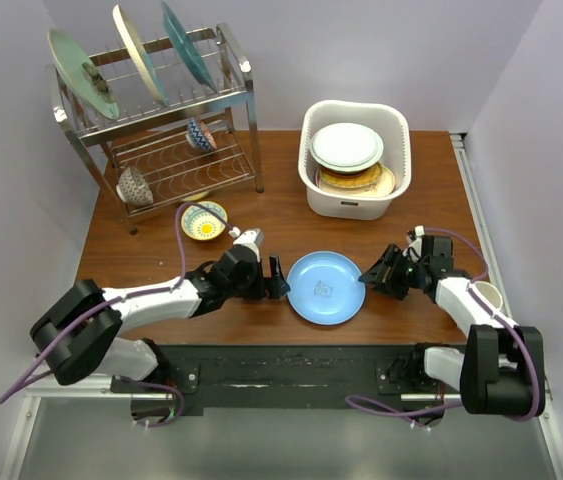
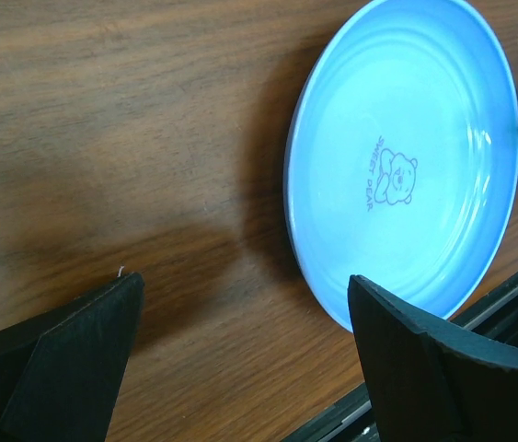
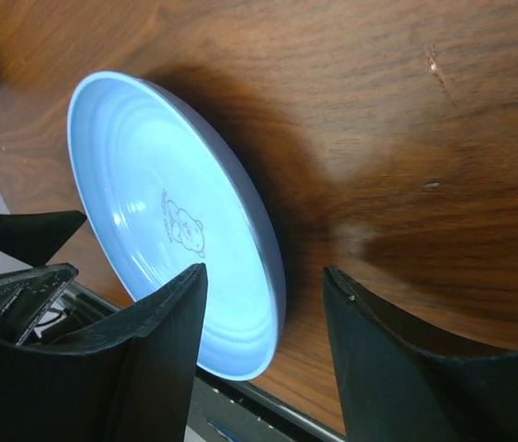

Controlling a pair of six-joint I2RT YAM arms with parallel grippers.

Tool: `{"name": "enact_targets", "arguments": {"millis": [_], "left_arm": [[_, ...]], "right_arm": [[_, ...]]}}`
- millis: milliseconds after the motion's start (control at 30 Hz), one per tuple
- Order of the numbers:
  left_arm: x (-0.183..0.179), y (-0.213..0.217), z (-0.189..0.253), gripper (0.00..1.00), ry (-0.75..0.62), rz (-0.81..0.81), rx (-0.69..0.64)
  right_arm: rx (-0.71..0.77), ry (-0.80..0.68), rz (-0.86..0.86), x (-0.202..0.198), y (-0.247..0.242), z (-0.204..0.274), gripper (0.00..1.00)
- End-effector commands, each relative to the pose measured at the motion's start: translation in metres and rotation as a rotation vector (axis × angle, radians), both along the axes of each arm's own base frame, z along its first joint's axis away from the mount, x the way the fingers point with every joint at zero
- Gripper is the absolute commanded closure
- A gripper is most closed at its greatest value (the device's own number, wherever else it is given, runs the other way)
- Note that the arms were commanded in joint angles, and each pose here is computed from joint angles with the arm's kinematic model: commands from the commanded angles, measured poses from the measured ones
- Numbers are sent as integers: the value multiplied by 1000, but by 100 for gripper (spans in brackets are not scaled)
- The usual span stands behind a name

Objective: Place the plates into the plastic bin on the countertop
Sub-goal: Pick up the plate at the center of the board.

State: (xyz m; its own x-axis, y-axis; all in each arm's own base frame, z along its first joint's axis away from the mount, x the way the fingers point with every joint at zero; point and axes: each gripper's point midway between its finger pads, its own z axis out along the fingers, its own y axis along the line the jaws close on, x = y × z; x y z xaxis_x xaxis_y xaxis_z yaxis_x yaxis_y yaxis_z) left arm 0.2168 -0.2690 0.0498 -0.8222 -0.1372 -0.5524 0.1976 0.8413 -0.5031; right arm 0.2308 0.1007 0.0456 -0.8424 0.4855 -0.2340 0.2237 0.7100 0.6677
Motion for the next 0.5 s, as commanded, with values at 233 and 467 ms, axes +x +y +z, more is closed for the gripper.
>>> {"name": "enact_targets", "arguments": {"millis": [233, 467], "left_arm": [[7, -28, 13, 3, -18, -52, -46], [6, -30, 10, 3, -14, -59, -37]], "right_arm": [[19, 49, 41, -12, 6, -24, 54], [39, 77, 51, -19, 13, -35, 57]]}}
